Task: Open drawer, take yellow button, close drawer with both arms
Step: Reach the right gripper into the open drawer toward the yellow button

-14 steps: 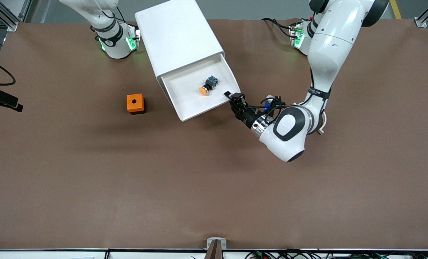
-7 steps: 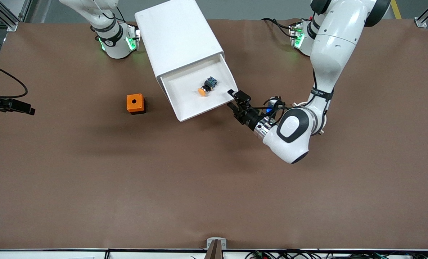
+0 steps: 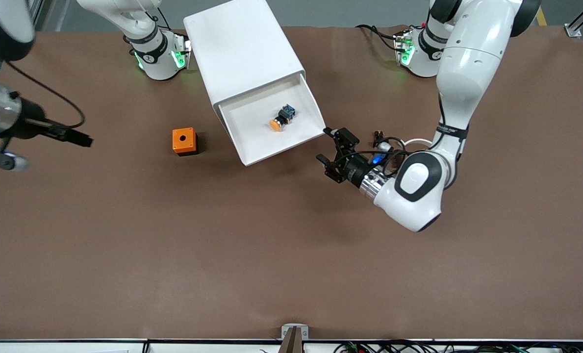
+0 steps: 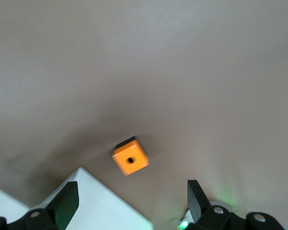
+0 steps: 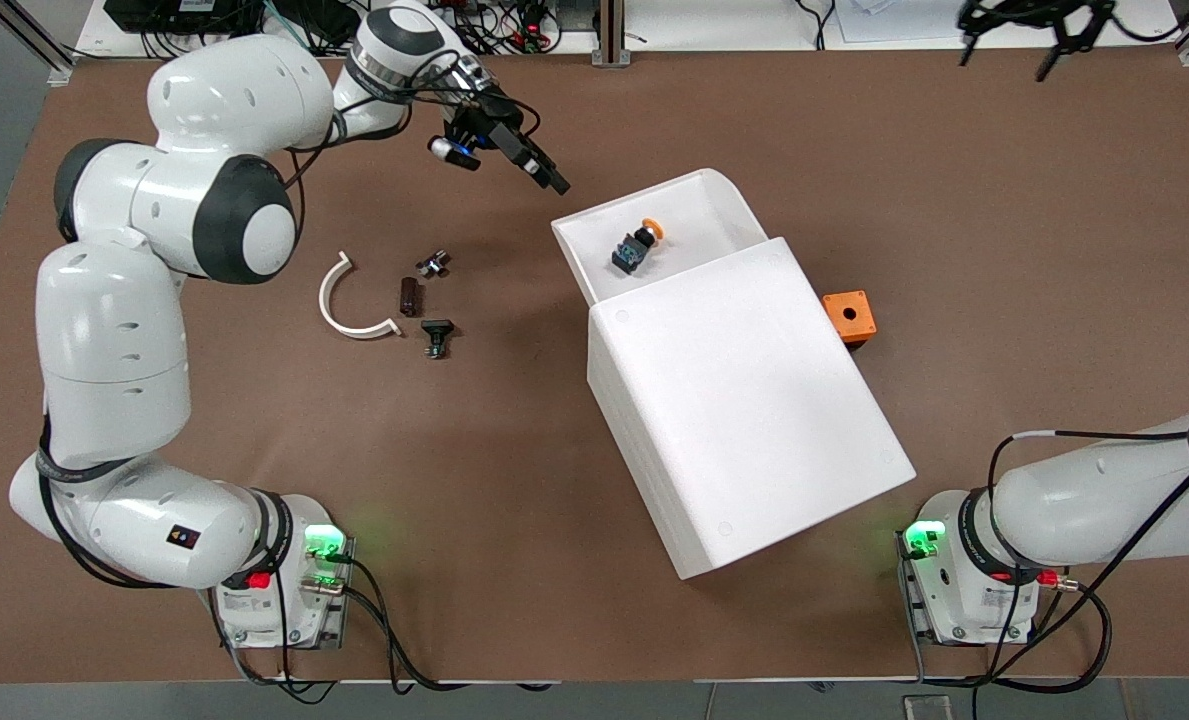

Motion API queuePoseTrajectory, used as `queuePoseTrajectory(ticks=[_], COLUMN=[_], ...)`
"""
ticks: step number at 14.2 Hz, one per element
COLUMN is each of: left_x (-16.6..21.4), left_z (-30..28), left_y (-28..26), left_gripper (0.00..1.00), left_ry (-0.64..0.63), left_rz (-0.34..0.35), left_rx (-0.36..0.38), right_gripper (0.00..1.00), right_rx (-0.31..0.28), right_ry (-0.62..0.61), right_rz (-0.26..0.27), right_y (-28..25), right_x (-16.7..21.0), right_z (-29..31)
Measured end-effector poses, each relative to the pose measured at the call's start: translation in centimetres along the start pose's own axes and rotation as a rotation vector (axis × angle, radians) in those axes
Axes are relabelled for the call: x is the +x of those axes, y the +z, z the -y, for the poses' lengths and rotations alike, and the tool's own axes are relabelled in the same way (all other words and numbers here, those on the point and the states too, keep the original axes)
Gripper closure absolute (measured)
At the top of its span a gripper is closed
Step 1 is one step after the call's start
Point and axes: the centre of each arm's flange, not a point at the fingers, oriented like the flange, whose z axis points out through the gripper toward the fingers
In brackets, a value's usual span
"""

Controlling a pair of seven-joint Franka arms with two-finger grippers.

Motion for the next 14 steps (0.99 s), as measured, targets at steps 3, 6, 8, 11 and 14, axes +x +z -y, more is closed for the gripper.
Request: queuePoseTrajectory(ticks=[3,6,8,11,14], left_x=[-0.4,-1.4,-1.8,-2.9,-4.5], left_z=[1.0,2.0,2.5,4.1,4.2], left_y=[-1.9,-3.7,-5.3,-7.5,-7.8], left_gripper=[0.0,0.0,0.0,0.0,0.0], left_ry=[0.265,0.547,0.725,0.924,1.025], left_rz=[-0.013,-0.111,-0.184,-0.363,-0.539], left_rx=[-0.009,-0.06,-0.115,-0.22,-0.328], right_gripper=[0.0,0.0,0.0,0.0,0.0], right_rx=[0.007,0.015,0.016,0.026,0.059], right_ry=[0.029,0.024,0.041,0.068,0.074], right_rz=[-0.001,-0.014,-0.02,-0.043,-0.071], right_y=[0.4,0.4,0.3,0.9,3.3], right_x=[-3.5,-5.8,-8.1,-12.8,-17.9], right_z=[5.6,8.7,10.8,15.7,20.8])
